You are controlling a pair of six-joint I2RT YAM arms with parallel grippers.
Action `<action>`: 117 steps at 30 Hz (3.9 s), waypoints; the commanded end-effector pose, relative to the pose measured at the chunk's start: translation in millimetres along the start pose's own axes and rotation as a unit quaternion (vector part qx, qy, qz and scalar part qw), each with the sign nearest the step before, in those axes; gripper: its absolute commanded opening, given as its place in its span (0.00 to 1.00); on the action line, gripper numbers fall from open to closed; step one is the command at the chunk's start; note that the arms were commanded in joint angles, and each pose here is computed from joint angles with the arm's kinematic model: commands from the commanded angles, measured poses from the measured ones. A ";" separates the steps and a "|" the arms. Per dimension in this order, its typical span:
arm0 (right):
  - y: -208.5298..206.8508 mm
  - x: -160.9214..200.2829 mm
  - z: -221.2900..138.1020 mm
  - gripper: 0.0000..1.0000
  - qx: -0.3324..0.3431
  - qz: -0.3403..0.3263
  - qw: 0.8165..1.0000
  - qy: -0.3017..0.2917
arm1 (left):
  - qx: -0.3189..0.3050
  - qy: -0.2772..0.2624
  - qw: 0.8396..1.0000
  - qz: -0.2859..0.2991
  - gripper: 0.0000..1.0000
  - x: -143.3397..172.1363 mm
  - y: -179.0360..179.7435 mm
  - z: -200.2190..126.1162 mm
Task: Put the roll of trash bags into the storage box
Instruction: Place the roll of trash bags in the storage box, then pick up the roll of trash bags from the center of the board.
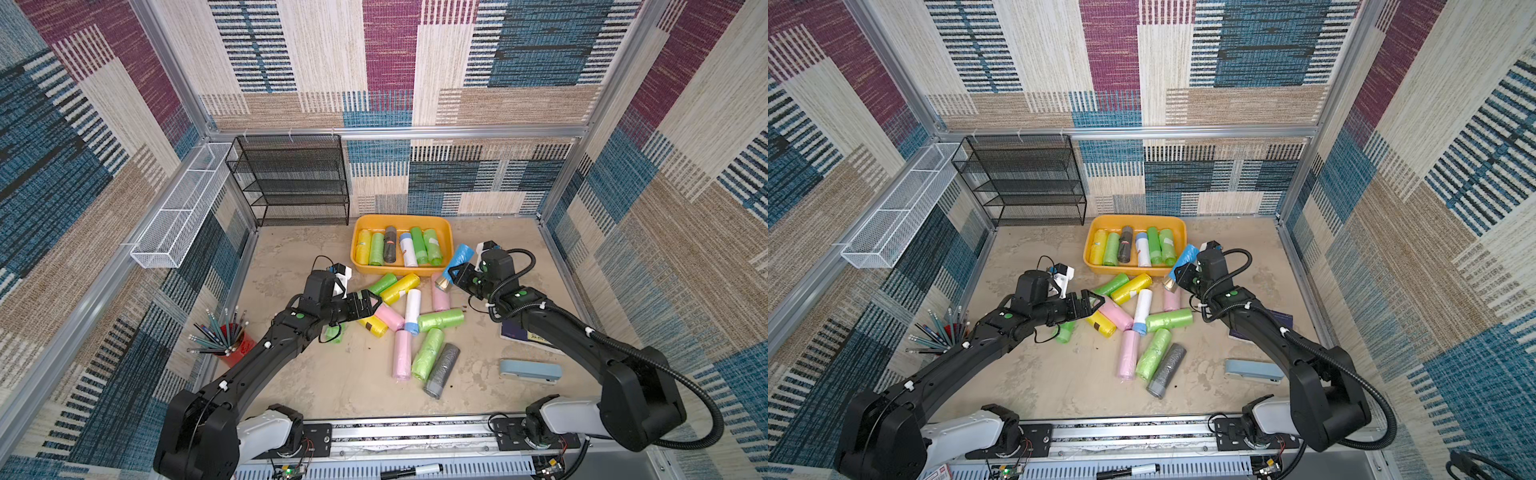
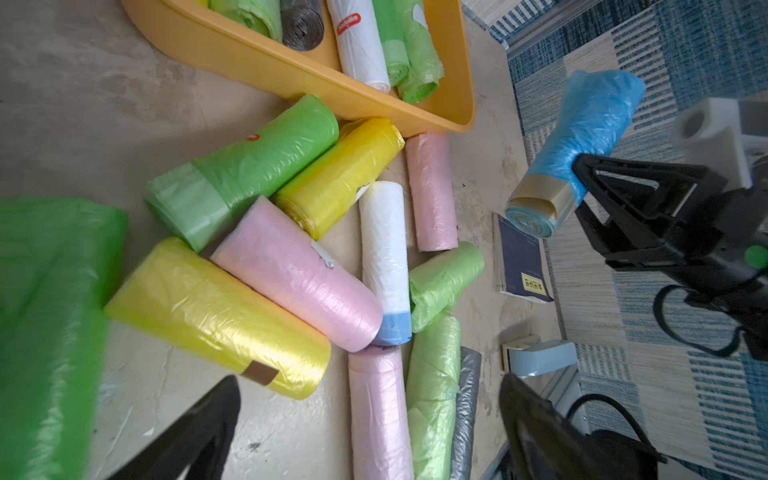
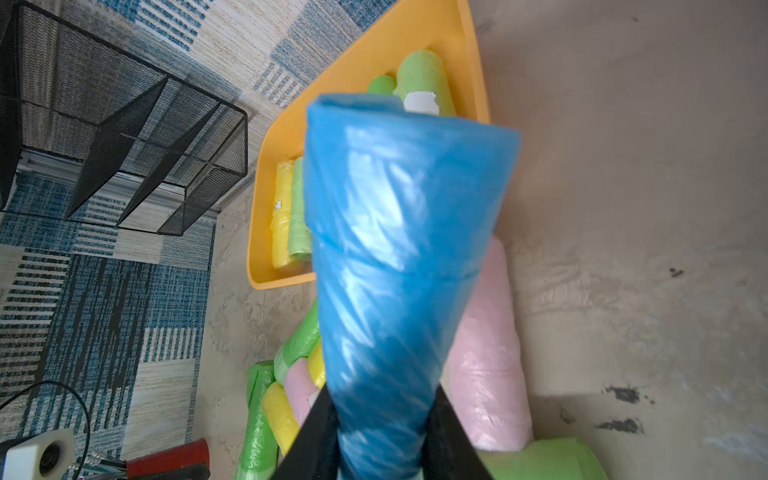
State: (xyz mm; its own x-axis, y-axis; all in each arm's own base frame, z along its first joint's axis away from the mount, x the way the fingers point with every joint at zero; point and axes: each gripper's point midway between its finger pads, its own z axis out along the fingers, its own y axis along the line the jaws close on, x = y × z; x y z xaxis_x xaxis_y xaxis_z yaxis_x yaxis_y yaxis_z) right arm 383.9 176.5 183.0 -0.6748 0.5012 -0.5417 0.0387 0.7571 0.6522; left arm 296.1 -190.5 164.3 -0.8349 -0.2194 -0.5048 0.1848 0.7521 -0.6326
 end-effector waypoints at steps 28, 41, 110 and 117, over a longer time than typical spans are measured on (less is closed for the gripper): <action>45.3 -26.7 175.8 0.12 -0.027 -0.126 0.985 0.115 | -0.064 -0.007 0.998 0.010 0.97 12.9 22.3 -22.3; 49.1 -17.3 212.3 0.13 -0.025 -0.145 0.980 0.137 | -0.072 -0.002 0.997 0.012 0.97 13.5 24.9 -21.5; 57.4 -6.6 -95.5 0.99 -0.088 -0.224 0.967 -0.080 | -0.295 0.009 0.954 0.046 1.00 7.3 83.5 -71.4; 54.6 13.0 -103.2 0.99 -0.116 -0.220 0.967 -0.056 | -0.304 0.018 0.952 0.012 0.97 19.7 93.3 -66.5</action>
State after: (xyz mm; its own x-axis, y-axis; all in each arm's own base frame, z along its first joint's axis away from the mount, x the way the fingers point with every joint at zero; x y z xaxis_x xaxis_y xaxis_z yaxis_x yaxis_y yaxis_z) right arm 307.7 175.5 262.7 -0.4975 0.1941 -0.8455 -0.3768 0.8295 0.4122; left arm 268.2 -89.1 143.9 -0.8425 -0.1549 -0.5159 -0.0751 0.9822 -0.1722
